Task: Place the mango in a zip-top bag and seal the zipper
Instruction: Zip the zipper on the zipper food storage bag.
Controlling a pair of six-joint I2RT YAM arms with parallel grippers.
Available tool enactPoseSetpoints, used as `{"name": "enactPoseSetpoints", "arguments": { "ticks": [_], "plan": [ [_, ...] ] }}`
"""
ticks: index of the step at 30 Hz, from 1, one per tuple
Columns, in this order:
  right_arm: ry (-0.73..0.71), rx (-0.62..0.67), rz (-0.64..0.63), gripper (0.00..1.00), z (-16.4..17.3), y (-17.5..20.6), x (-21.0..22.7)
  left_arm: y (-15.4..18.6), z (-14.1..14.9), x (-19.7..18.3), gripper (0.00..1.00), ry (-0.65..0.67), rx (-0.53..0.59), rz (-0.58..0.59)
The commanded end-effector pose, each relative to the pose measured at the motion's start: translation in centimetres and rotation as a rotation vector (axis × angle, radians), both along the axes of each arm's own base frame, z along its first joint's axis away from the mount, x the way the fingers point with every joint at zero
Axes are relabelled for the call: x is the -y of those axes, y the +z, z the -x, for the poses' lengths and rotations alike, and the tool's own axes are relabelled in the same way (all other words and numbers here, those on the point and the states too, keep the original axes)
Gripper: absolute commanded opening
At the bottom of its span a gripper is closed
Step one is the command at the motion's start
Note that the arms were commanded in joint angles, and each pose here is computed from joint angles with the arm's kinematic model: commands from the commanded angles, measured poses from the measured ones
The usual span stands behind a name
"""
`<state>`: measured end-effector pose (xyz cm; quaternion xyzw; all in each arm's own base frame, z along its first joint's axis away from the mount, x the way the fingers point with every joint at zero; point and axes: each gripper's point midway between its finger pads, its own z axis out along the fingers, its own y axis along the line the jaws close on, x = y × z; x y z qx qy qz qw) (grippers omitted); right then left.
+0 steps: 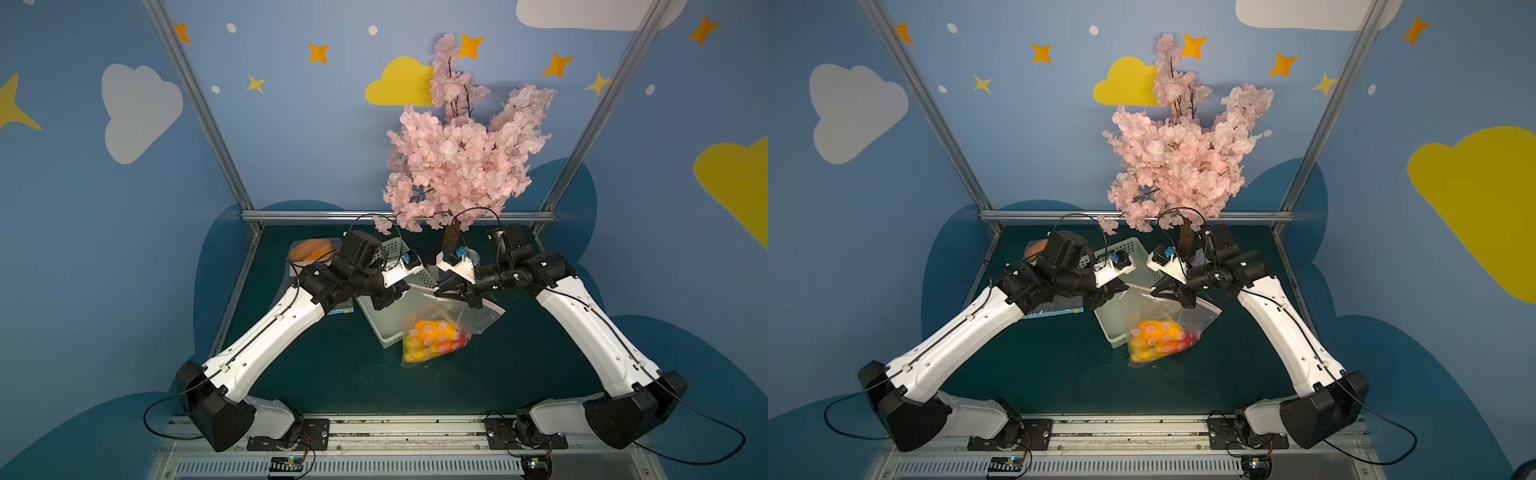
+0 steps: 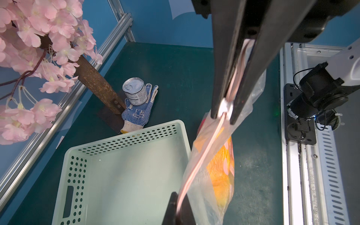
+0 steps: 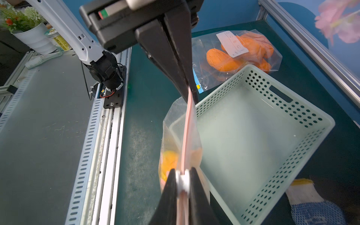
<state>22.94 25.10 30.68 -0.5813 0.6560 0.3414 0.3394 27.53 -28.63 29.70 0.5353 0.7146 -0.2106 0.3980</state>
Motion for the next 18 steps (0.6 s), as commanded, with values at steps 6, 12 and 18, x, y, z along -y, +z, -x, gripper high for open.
{"name": "enactPoseSetpoints", "arguments": {
  "ticks": [6, 12, 18],
  "plan": [
    [-0.123, -0.068, 0.047, 0.0, 0.7, -1.5, 3.2, -0.5, -2.3, -3.4, 0.03, 0.192, 0.023, -0.057],
    [-0.217, -0.088, 0.042, 0.0, 0.1, -2.0, 4.8, -1.3, -2.8, -4.4, 0.03, 0.27, 0.01, -0.076],
    [-0.285, -0.106, 0.053, 0.0, 0.3, -2.4, 6.0, -2.0, -3.3, -5.5, 0.03, 0.333, -0.017, -0.086]
  ]
}}
